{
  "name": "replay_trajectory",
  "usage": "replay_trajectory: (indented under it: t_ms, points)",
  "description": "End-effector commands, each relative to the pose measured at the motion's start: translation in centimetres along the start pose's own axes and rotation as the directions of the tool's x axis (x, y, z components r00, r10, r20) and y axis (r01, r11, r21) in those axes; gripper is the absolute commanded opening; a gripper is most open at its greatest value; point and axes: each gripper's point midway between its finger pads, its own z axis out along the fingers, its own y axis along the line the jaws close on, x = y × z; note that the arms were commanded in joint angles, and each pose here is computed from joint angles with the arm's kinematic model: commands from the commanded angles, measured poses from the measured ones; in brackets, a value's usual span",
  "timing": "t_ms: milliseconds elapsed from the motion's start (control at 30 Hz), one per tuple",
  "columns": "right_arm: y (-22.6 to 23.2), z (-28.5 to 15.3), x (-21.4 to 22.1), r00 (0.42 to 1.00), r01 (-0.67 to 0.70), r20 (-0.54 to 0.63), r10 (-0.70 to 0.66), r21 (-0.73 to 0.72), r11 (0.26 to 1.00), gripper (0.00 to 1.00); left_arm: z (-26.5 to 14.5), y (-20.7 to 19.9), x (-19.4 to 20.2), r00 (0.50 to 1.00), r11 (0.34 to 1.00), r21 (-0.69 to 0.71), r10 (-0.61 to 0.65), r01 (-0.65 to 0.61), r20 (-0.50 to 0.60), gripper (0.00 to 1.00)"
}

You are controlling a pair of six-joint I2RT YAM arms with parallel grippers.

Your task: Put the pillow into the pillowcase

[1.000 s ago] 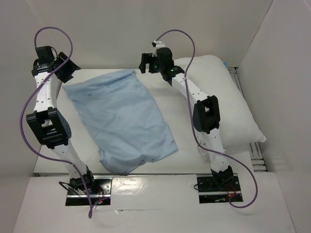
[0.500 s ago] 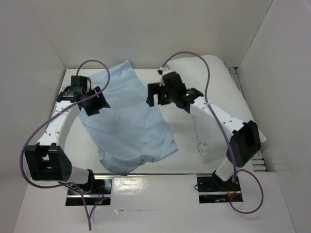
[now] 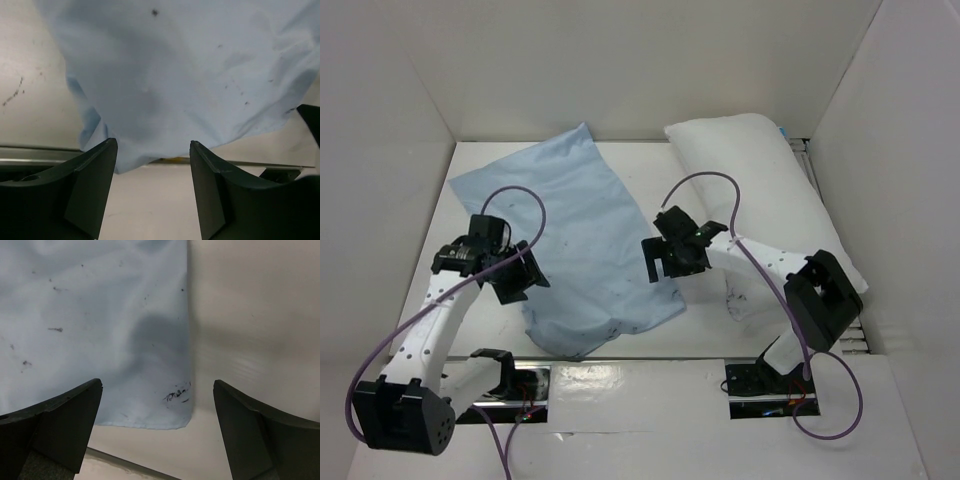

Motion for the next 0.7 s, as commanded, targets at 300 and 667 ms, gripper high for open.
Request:
replay_trajectory:
  t_ms: [300, 667]
  points:
    - [-1.9, 2.3, 2.4, 0.999, -0.019, -0.047, 0.022, 0.079, 0.997, 0.91, 2.9, 3.0, 6.0, 0.984, 0.991, -0.065, -0.127, 0.119, -0.128, 0.72]
    - [-1.7, 4.3, 3.2, 0.997, -0.009, -0.074, 0.014, 0.062, 0.998, 0.59, 3.8, 2.0, 5.7, 0.978, 0.992, -0.05, -0.124, 0.117, -0.169, 0.59]
